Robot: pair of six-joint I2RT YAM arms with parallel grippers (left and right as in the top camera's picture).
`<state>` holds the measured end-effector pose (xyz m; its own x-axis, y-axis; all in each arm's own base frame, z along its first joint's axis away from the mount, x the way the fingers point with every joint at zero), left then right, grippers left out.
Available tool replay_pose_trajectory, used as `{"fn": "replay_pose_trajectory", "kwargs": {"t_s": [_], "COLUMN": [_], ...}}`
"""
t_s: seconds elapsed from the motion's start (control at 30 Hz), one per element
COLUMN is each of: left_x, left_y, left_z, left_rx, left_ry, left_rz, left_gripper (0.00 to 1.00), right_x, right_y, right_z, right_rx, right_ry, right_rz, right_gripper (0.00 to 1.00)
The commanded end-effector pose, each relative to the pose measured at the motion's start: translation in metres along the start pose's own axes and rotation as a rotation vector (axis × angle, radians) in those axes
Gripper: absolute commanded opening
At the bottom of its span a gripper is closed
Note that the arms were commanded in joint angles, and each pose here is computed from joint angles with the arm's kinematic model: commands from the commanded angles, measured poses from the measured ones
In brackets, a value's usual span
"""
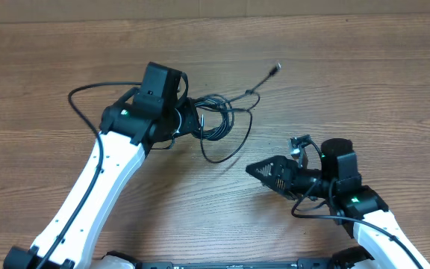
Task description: Untangle cables
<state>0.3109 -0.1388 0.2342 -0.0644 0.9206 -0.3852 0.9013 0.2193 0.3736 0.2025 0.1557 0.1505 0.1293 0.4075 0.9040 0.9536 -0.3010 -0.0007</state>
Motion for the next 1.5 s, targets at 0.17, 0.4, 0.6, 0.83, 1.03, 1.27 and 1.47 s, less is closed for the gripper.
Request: {"fn": "replay_pose_trajectory", "kwargs": {"t_s": [0.17,0.4,0.6,0.83,1.03,1.27,1.47], "left_x": [-0.051,-0.063,-0.053,-0.047,-0.047,-0.05,-0.061], "left_y": [0.004,0.008,0.013,0.014,0.013,0.007,0.01], "left_z": [-0.043,-0.048,-0.049,-0.047,-0.047,-0.049,-0.054], "left_rx": [-0.014,-0.03,-0.066,-0.074,-0.071,-0.023,-0.019], "left_ry": [-0.344,-0.437,-0.413,-0.377,-0.382,-0.415,-0.496], "left_rz": [-0.089,0.006,0.119,0.128,0.129,0.083,0.064], "left_gripper": [0.04,0.04,0.04,0.04,0.04,0.04,0.04], "right_x": [0.014,-0.003,-0.026,0.01,0.019,0.022,-0.001], "right_y": [0.022,0.028,0.037,0.027,0.034,0.052,0.06], "right_z": [0.022,0.031,0.02,0.022,0.021,0.019,0.026], "right_rx": [-0.29,-0.356,-0.429,-0.247,-0.293,-0.409,-0.457], "right_ry": [-0.08,-0.173,-0.287,-0.055,0.012,0.043,-0.085], "right_rz": [0.033,0.041,0.092,0.078,0.245,0.287,0.158], "right_gripper": [1.0,1.0,1.0,1.0,1.0,1.0,1.0]}}
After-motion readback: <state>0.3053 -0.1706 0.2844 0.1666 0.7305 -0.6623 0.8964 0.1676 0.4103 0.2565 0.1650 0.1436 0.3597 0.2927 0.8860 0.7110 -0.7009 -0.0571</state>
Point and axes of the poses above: each gripper's point midway between its finger pads, its own z axis out along the fingers, its own x axis along the line the jaws close on, y = z × x, the point moved 5 cm from there along -z, back along the fingers, and after that the axes turned 7 degrees about z, right-handed, at the moved point
